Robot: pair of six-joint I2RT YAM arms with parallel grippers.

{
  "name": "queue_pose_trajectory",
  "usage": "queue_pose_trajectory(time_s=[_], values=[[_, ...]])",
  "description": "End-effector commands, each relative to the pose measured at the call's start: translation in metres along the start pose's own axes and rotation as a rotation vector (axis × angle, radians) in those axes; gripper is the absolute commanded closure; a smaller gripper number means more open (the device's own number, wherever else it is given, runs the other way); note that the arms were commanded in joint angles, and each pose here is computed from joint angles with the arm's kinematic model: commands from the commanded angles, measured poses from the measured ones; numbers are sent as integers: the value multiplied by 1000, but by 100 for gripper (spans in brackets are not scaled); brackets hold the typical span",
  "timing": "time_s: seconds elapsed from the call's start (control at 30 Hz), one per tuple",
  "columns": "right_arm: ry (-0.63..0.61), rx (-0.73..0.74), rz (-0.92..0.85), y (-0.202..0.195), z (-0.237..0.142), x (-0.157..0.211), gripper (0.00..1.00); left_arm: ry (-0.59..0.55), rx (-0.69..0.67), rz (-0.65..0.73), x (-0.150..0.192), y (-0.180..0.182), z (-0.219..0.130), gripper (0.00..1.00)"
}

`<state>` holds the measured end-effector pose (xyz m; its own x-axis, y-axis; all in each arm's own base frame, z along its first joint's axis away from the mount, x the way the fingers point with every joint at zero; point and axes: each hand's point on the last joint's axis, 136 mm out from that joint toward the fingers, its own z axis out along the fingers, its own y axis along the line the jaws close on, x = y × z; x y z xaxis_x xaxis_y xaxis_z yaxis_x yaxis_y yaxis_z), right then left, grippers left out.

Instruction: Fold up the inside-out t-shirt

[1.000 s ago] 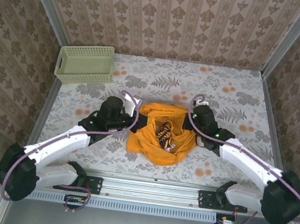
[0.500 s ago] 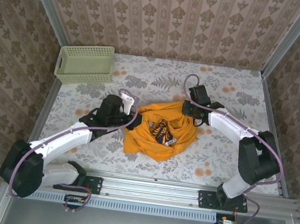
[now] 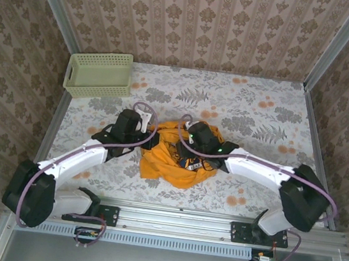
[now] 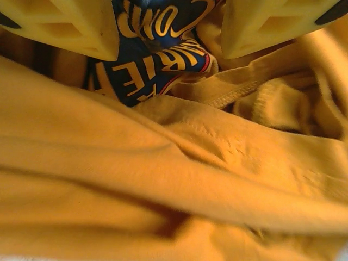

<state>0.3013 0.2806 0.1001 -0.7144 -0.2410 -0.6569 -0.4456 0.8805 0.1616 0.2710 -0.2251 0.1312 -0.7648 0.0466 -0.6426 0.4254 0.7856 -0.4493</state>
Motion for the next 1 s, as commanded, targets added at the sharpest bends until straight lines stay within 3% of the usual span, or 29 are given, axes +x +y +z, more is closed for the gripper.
queue_pose_trajectory(time_s=[0.0, 0.17, 0.27, 0.5, 0.7, 0.87, 0.97], values=[[-12, 3, 0, 2, 21, -2, 46, -22, 23, -20, -4, -3, -2, 81], [-27, 46, -20, -2, 45, -7, 37, -28, 55, -26, -4, -9, -3, 81], [-46, 158, 10, -20, 51, -14, 38, -31, 80, -29, -4, -12, -3, 81], [-121, 250, 45, -44, 37, -39, 66, -22, 79, -13, -1, -12, -4, 81], [-134, 258, 33, -46, 13, -47, 100, -10, 44, 1, -2, -7, -2, 78], [-160, 189, 68, -39, -19, -46, 100, -5, 18, 29, -12, -5, 2, 74], [-166, 164, 96, -38, -40, -43, 100, -3, -23, 46, -21, -1, 5, 64]])
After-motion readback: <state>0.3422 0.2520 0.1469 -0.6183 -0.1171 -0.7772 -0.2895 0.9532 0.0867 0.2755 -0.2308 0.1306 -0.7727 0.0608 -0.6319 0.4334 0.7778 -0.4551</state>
